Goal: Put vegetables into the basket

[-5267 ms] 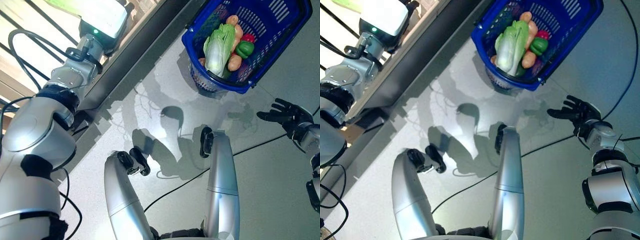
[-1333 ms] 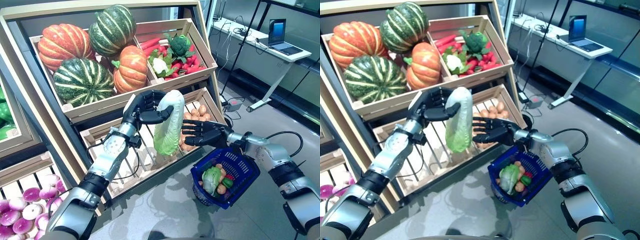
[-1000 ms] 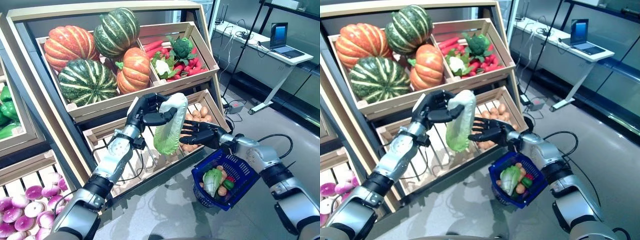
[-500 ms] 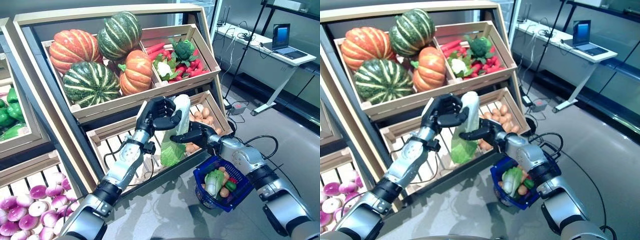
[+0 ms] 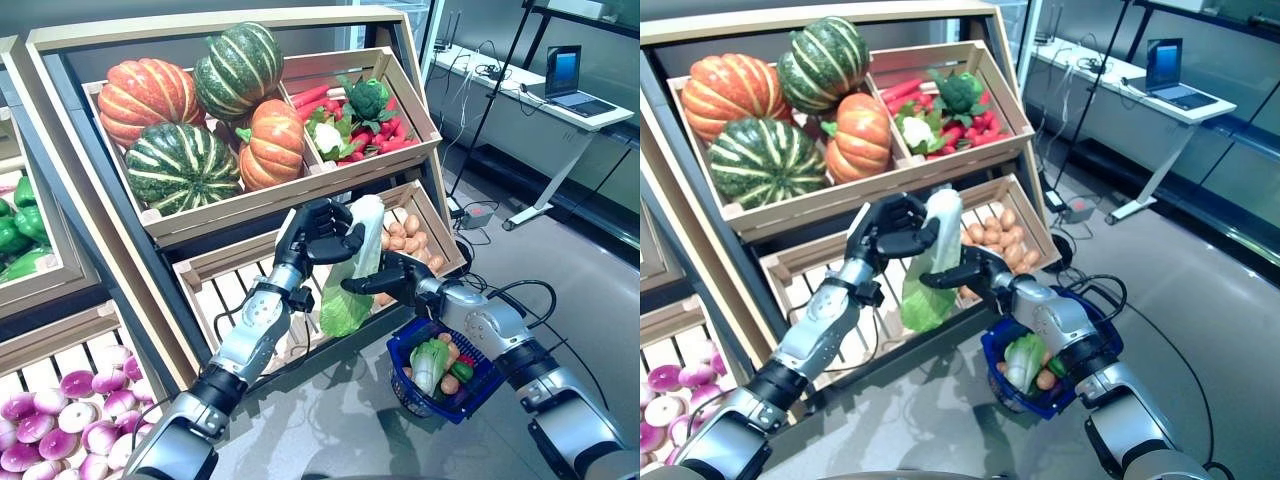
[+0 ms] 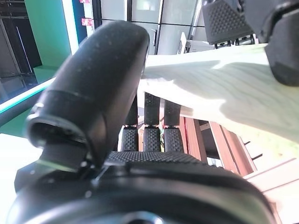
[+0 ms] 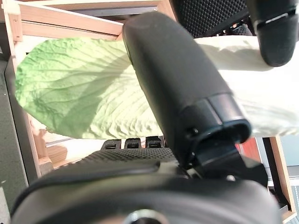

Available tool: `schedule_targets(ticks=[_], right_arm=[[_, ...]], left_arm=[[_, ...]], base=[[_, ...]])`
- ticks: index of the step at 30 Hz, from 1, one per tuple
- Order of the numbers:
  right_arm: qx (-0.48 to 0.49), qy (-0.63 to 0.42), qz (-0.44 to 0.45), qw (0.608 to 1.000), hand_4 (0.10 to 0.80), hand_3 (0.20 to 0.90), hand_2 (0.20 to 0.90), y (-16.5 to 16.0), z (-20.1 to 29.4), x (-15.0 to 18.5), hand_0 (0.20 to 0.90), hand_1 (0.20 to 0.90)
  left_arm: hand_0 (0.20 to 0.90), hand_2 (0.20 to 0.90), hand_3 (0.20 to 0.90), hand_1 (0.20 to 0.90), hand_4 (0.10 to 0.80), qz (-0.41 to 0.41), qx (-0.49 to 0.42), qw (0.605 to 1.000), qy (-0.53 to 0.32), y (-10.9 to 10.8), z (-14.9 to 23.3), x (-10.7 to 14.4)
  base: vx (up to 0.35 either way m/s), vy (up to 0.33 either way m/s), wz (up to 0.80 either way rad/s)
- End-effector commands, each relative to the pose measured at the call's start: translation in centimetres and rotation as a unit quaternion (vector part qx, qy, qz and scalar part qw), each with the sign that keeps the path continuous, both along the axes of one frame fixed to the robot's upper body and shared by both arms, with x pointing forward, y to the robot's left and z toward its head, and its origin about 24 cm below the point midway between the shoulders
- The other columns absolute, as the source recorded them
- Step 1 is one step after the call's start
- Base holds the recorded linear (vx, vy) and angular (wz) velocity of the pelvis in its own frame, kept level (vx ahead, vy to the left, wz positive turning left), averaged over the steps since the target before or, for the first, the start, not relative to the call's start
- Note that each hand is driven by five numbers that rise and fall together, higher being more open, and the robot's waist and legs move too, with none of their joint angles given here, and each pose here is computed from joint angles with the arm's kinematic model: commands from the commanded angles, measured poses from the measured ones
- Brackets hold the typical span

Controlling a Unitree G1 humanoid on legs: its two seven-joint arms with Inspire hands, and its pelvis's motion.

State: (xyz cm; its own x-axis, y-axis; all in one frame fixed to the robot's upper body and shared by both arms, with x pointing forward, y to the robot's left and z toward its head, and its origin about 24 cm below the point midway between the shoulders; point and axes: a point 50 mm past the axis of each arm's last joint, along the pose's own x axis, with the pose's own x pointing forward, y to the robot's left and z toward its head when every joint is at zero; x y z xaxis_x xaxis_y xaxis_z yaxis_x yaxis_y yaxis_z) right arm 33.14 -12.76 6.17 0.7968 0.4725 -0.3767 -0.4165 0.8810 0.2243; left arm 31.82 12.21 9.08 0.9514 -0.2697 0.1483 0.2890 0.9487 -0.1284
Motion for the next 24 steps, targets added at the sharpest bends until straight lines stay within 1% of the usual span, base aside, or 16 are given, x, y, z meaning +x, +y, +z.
schedule_targets(ticks=[1,4,7,8,15,19,24], right_arm=[[0.033,-0.15,-0.025,0.988,0.4,0.3,0.3,1.6,6.2,2.7,0.3,0.3],[0.025,-0.173,-0.063,0.983,0.4,0.3,0.3,2.2,6.8,3.0,0.3,0.3],[0.027,-0.187,-0.084,0.978,0.4,0.3,0.3,2.7,7.1,3.0,0.3,0.3],[0.031,-0.194,-0.095,0.976,0.4,0.3,0.3,3.3,7.4,3.0,0.3,0.3],[0.031,-0.205,-0.105,0.973,0.4,0.3,0.3,4.2,7.7,3.3,0.3,0.3],[0.029,-0.201,-0.108,0.973,0.4,0.3,0.3,3.9,7.6,3.4,0.3,0.3],[0.023,-0.193,-0.115,0.974,0.4,0.3,0.3,2.7,7.1,3.5,0.3,0.3]], left_arm=[[0.3,0.3,0.3,0.3,0.4,-0.07,-0.097,0.983,-0.142,-2.9,7.6,0.2],[0.3,0.3,0.3,0.3,0.4,-0.084,-0.116,0.98,-0.134,-3.9,7.8,-0.2],[0.3,0.3,0.3,0.3,0.4,-0.092,-0.128,0.979,-0.129,-4.3,7.9,-0.6],[0.3,0.3,0.3,0.3,0.4,-0.1,-0.136,0.978,-0.124,-4.7,7.8,-0.8],[0.3,0.3,0.3,0.3,0.4,-0.133,-0.135,0.974,-0.124,-5.8,8.0,-1.5],[0.3,0.3,0.3,0.3,0.4,-0.127,-0.13,0.975,-0.125,-5.7,8.3,-1.5],[0.3,0.3,0.3,0.3,0.4,-0.109,-0.103,0.982,-0.114,-5.0,7.6,-1.1]], base=[[0.0,0.0,0.0],[0.011,0.002,0.05],[-0.001,0.001,0.01],[0.0,0.0,0.0],[-0.003,0.004,0.05],[0.0,0.006,0.03],[0.0,0.001,0.02]])
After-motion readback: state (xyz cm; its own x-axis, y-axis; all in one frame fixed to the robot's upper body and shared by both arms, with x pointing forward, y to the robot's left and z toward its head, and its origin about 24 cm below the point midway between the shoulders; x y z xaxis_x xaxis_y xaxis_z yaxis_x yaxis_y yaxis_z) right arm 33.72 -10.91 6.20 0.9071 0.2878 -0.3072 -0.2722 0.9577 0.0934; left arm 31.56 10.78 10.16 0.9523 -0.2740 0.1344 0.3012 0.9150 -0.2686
